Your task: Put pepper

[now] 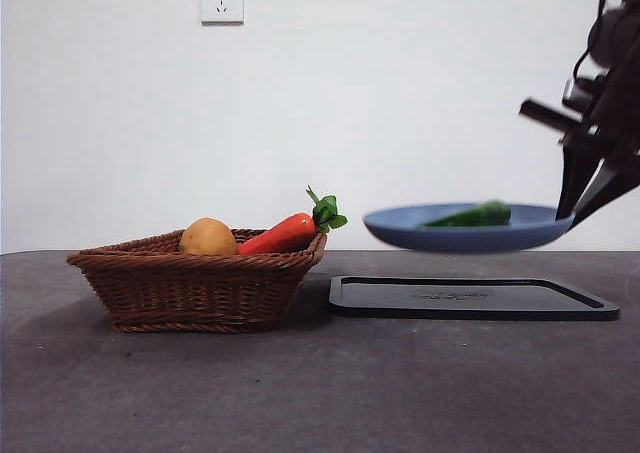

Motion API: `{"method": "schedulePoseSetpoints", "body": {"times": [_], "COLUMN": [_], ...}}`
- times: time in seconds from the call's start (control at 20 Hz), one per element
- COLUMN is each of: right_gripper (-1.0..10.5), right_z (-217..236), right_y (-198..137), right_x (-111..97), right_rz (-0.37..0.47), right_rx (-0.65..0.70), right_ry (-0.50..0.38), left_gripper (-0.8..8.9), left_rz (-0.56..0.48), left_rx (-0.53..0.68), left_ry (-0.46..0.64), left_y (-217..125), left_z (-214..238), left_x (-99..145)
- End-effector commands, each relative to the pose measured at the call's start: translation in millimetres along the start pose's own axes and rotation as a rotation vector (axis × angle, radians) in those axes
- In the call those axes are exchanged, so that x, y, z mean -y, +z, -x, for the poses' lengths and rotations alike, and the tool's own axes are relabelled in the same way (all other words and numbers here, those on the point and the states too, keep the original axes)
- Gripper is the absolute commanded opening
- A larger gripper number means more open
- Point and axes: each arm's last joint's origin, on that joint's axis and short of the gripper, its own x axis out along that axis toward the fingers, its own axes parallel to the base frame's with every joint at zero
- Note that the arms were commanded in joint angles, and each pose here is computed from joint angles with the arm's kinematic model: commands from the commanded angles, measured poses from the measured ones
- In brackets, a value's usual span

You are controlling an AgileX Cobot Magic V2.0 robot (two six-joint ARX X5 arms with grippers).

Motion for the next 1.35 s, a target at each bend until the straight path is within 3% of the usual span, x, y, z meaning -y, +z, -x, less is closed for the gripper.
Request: {"method": "schedulePoseSetpoints", "body": {"times": [0.05,0.25,0.55,0.8,1.05,1.35], "right_gripper": [0.1,0.1,0.2,1.9,2.2,2.2], "right_z": [-22,-50,-58,-49,22,128], "right_y": [13,19,19,18,5,-66], "right_x": [6,17,20,19,0,-46], "right_rz": [-0.007,-0.016,0.001,-0.004,0.061,0.287], "right_rx": [-0.003,-0.015,-0.028,-0.028,0.043,0.061], "right_ry": [0.006,0.003,0.000,-0.003,0.006,0.031], "left_gripper": [2.59,2.59,2.59,2.59,2.59,2.58], "left_rz": [-0.016,-0.018,-0.017,-0.013,-0.009,-0.004], "left_rx": [0.036,0.054,0.050,0.023,-0.019,-0.063], "left_ry": [-0.004,-0.006,-0.005,-0.003,0.000,0.007], "left_y": [6,8,7,5,1,-4], "left_z": [10,18,18,18,18,18], "left_x": [3,4,4,4,4,4]}}
